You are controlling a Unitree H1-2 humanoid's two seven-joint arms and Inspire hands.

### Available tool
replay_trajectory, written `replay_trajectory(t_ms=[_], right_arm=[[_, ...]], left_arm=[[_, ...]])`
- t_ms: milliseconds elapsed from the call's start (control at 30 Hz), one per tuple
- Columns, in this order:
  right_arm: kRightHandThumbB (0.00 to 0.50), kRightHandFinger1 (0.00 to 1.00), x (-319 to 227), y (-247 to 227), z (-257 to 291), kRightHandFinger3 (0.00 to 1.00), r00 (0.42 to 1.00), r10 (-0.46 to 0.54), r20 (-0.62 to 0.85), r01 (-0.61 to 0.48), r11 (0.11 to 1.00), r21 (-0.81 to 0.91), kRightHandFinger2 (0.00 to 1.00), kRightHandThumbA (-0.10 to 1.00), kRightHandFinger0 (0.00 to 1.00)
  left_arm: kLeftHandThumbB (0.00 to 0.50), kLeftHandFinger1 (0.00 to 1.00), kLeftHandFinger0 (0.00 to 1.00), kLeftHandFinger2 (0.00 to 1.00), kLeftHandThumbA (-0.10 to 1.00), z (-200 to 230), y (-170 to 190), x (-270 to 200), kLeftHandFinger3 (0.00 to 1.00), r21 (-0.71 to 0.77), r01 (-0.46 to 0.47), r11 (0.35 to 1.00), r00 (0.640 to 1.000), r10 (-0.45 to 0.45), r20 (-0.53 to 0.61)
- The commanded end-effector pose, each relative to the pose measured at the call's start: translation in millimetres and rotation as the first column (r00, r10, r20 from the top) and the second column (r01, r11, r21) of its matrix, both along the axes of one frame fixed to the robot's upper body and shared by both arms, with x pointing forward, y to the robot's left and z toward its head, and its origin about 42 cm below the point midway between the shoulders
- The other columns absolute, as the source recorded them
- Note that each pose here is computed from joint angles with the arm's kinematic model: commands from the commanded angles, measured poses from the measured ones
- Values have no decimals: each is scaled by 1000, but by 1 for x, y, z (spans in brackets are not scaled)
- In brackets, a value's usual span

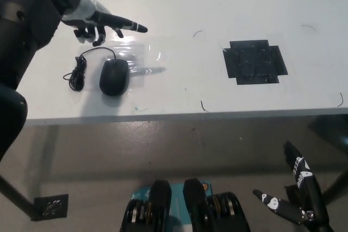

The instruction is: The robot uses left hand to click on the left button of the black mouse, which is placed on the left area of the table

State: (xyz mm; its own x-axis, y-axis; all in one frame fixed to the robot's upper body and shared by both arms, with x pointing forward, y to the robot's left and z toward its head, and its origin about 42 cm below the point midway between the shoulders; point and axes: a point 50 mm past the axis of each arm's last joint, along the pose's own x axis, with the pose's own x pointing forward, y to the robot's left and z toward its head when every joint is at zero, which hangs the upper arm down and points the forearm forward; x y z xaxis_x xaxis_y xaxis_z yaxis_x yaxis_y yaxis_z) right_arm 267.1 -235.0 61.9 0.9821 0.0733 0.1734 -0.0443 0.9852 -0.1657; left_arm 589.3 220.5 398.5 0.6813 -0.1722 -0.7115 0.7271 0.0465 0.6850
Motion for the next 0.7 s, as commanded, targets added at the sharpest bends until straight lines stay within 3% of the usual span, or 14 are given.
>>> replay_trajectory(t_ms=[0, 133, 400, 600, 667], right_arm=[[127, 1000, 2, -4, 13, 1000, 995, 7, 96, -6, 1000, -16, 1000, 1000, 1000], [139, 1000, 2, -4, 13, 1000, 995, 4, 96, -3, 1000, -12, 1000, 1000, 1000], [142, 1000, -1, -4, 13, 1000, 996, 4, 95, -2, 1000, -18, 1000, 1000, 1000], [143, 1000, 1, -4, 13, 1000, 995, 7, 96, -6, 1000, -15, 1000, 1000, 1000], [137, 1000, 1, -3, 14, 1000, 995, 8, 97, -6, 1000, -18, 1000, 1000, 1000]], left_arm=[[238, 0, 0, 222, 1000, 23, 11, 3, 1000, 14, 23, 1000, 997, -24, 78], [235, 0, 0, 228, 1000, 20, 12, 2, 1000, 19, 31, 999, 997, -32, 72], [243, 60, 0, 379, 1000, 6, 9, 3, 1000, 49, 25, 998, 998, -27, 50], [258, 12, 0, 343, 1000, -6, 9, 3, 1000, 54, 5, 999, 1000, -6, 28], [268, 130, 20, 489, 1000, -12, 7, 3, 1000, 67, 3, 998, 1000, -5, 21]])
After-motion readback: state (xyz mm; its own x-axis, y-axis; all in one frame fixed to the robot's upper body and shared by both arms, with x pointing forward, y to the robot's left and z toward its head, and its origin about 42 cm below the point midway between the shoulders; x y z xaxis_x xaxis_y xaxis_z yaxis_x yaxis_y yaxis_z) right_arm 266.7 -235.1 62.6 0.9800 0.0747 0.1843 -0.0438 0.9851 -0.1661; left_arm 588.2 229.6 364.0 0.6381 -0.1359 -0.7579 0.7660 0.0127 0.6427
